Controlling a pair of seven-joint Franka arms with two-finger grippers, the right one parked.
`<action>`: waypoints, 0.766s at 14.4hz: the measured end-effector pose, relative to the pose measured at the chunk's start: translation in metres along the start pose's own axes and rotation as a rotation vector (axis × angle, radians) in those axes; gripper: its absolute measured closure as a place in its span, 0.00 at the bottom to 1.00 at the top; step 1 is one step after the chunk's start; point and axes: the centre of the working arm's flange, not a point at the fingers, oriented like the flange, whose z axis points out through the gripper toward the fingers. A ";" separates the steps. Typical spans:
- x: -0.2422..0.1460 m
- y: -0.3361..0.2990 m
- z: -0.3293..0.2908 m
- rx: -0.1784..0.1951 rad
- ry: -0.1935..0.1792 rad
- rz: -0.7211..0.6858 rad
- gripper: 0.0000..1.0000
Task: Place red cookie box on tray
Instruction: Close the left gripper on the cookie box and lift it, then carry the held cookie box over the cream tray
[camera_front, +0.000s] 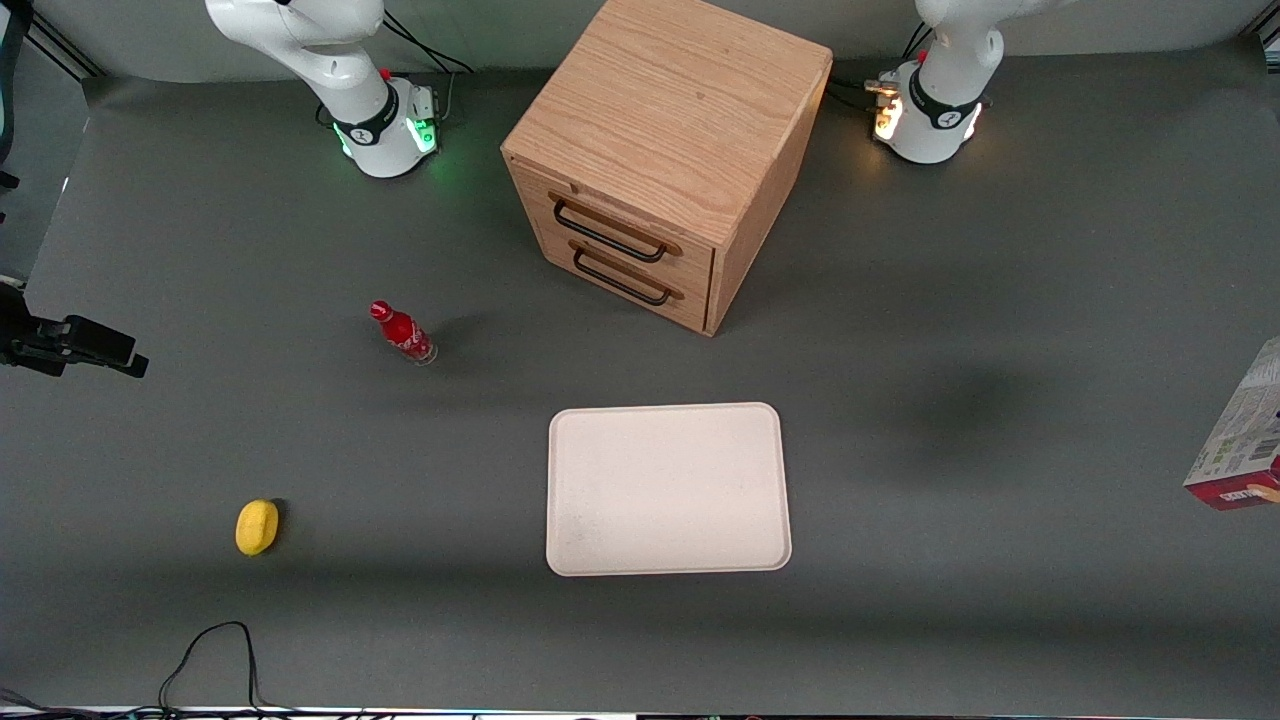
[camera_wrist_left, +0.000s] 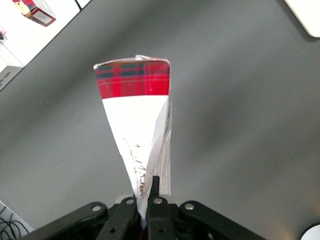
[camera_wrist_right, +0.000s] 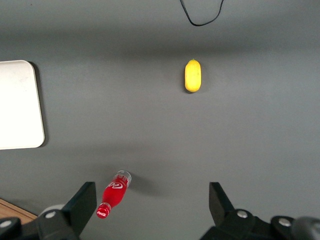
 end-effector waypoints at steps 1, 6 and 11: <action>0.003 0.010 -0.007 -0.007 -0.003 -0.039 0.97; 0.069 0.105 -0.026 -0.017 -0.022 -0.239 0.97; 0.152 0.245 -0.027 -0.002 -0.026 -0.547 0.97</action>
